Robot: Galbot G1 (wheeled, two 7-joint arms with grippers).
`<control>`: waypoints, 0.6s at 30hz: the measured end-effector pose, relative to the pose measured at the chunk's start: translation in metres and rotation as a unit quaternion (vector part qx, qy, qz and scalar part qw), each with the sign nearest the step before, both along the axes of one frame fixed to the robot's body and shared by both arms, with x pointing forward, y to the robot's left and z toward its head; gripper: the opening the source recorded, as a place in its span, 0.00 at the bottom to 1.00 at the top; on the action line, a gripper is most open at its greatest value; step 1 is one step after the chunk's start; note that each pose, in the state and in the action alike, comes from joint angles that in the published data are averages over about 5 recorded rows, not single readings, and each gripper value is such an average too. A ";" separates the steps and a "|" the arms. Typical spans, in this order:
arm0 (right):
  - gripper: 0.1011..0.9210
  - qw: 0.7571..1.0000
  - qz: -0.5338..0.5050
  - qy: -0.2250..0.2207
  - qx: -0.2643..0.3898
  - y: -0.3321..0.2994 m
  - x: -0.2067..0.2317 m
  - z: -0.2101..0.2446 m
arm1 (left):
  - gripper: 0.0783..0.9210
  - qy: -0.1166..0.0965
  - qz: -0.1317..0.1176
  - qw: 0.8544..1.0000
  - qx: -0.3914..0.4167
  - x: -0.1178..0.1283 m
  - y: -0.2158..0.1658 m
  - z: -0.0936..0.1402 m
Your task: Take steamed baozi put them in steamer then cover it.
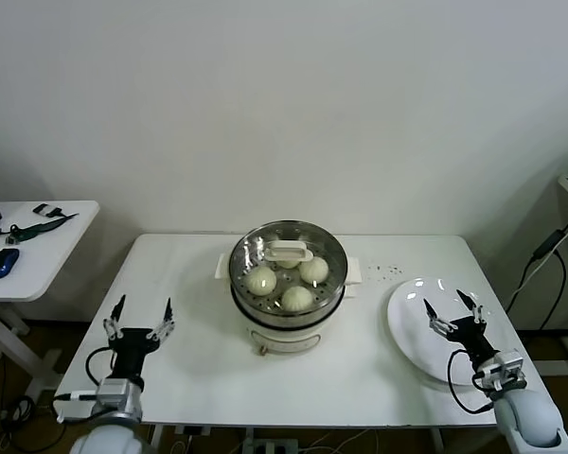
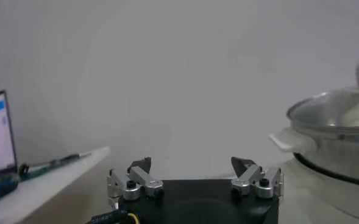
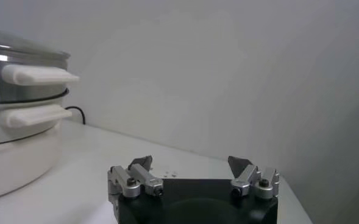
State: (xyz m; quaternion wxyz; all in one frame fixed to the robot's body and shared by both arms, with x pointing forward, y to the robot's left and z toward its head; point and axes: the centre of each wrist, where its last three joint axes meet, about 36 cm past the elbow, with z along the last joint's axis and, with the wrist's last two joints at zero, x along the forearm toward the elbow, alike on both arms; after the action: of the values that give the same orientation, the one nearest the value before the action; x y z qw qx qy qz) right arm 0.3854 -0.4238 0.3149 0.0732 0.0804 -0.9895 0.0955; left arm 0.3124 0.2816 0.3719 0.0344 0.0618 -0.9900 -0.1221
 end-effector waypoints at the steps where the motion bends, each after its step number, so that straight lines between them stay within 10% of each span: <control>1: 0.88 1.000 0.000 -0.001 0.001 0.000 0.000 0.000 | 0.88 -0.003 0.002 1.000 -0.009 -0.001 0.003 -0.004; 18: 0.88 1.000 -0.008 -0.004 0.014 -0.004 -0.006 -0.004 | 0.88 -0.027 0.009 0.997 -0.069 -0.017 0.020 -0.034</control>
State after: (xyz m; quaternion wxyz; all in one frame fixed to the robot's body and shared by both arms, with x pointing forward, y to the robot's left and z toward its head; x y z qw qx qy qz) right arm 0.3799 -0.4277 0.3105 0.0693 0.0734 -0.9916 0.0813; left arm 0.2958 0.3020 0.3378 0.0129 0.0716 -0.9960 -0.0514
